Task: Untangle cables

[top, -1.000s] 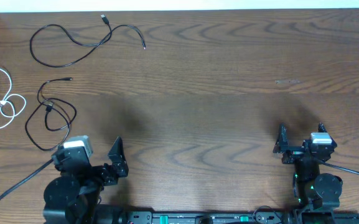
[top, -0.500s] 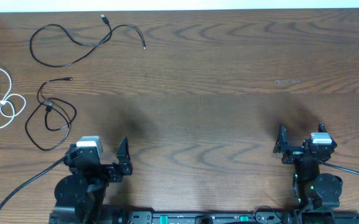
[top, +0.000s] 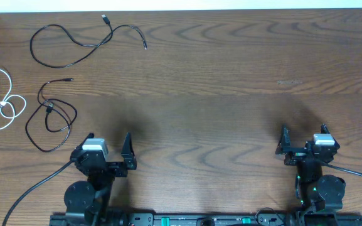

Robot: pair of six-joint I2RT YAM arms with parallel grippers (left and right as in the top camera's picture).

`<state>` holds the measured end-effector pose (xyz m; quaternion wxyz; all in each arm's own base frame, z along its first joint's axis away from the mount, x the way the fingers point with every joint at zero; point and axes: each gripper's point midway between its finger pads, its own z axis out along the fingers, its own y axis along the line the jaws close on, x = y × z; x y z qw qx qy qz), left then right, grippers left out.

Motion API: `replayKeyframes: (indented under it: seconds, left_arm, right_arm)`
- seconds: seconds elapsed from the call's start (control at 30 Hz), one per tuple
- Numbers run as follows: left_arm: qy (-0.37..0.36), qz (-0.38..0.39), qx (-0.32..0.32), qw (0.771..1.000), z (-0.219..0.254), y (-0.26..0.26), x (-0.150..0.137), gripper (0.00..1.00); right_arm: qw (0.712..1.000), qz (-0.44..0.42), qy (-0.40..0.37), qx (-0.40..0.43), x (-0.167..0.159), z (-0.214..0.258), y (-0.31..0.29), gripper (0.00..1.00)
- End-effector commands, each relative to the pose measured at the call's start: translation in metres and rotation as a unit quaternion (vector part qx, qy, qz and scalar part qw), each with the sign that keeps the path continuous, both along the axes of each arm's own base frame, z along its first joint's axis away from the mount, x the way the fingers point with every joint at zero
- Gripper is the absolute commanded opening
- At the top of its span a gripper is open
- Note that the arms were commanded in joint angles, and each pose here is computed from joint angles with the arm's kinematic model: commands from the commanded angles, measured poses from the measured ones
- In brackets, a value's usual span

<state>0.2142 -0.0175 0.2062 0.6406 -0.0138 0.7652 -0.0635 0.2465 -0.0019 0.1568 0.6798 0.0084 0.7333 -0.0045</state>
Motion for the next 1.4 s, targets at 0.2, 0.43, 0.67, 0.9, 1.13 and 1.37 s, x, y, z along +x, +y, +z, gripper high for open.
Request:
replayKeyframes:
  seconds: [0.2, 0.43, 0.67, 0.9, 1.13, 1.37]
  left_arm:
    - [-0.059, -0.008, 0.000, 0.998, 0.001, -0.003, 0.015, 0.98]
    - [-0.112, -0.008, -0.004, 0.994, 0.004, -0.004, 0.024, 0.98]
    - [-0.138, -0.011, -0.005, 0.990, 0.008, -0.006, 0.026, 0.97]
    - [-0.165, -0.017, -0.007, 0.986, 0.007, -0.008, 0.028, 0.98]
    - [-0.148, -0.023, 0.026, 0.988, -0.003, -0.010, 0.029, 0.98]
    - [-0.040, -0.030, 0.054, 0.997, -0.057, -0.010, 0.030, 0.98]
  right_arm:
    - [1.000, 0.005, -0.001, 0.005, 0.000, 0.000, 0.002, 0.99]
    - [1.000, 0.005, -0.001, 0.006, 0.000, 0.000, 0.002, 0.99]
    - [1.000, 0.005, -0.001, 0.006, 0.000, 0.000, 0.002, 0.99]
    - [1.000, 0.005, -0.001, 0.005, 0.000, 0.000, 0.002, 0.99]
    - [1.000, 0.005, -0.001, 0.005, 0.000, 0.000, 0.002, 0.99]
    - [1.000, 0.005, -0.001, 0.005, 0.000, 0.000, 0.002, 0.99]
